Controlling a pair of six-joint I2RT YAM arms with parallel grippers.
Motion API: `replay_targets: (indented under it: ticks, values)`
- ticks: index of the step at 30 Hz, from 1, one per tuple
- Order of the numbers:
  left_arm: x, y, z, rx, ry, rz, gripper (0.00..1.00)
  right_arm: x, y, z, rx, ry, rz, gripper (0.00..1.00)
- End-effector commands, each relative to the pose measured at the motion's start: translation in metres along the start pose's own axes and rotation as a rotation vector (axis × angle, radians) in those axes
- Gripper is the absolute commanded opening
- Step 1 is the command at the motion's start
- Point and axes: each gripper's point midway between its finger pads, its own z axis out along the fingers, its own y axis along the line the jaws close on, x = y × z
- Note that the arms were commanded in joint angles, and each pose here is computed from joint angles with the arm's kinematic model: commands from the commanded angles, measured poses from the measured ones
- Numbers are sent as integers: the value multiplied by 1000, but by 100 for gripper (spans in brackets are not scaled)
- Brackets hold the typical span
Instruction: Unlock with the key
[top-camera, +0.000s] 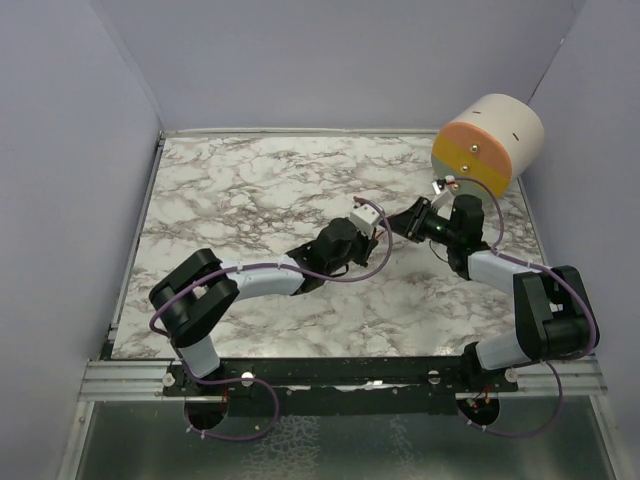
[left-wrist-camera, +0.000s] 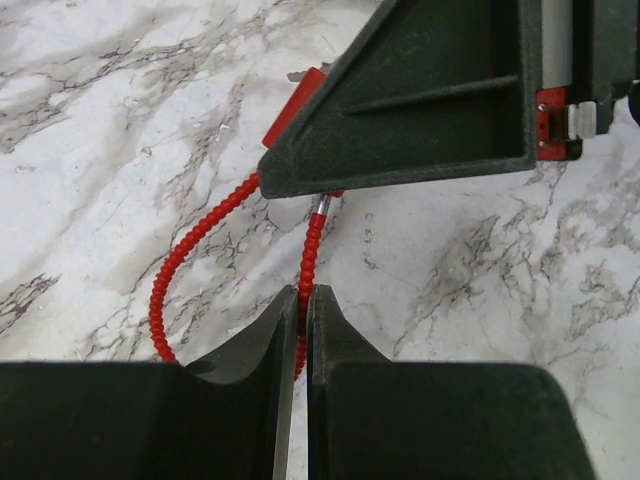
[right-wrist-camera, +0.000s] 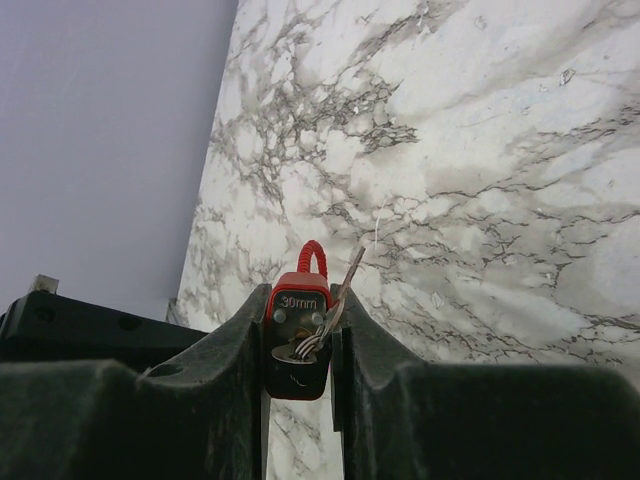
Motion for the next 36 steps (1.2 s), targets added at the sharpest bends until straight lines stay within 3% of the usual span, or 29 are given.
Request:
replay_targets:
  ticks: [1, 8, 14, 19, 27, 31, 36]
  values:
    - [-30, 32, 13, -125, -66, -32, 0, 1, -3, -1, 8, 10, -29, 1]
    - [-44, 57, 19, -153, -82, -59, 0, 7, -2, -2, -10, 42, -40, 1]
    - [-35, 38, 22, -28, -40, -30, 0, 3, -3, -1, 4, 27, -29, 1]
    - [-23, 23, 9, 81, -12, 56, 33, -1, -3, -1, 0, 22, -28, 1]
    - [-29, 15, -21, 146, -80, 191, 64, -3, -5, -2, -4, 36, -35, 1]
    - [-39, 5, -29, 202, -144, 259, 98, -1, -3, -3, -9, 54, -53, 1]
    - [-34, -10, -27, 304, -152, 334, 99, 0, 0, -4, -19, 71, -77, 1]
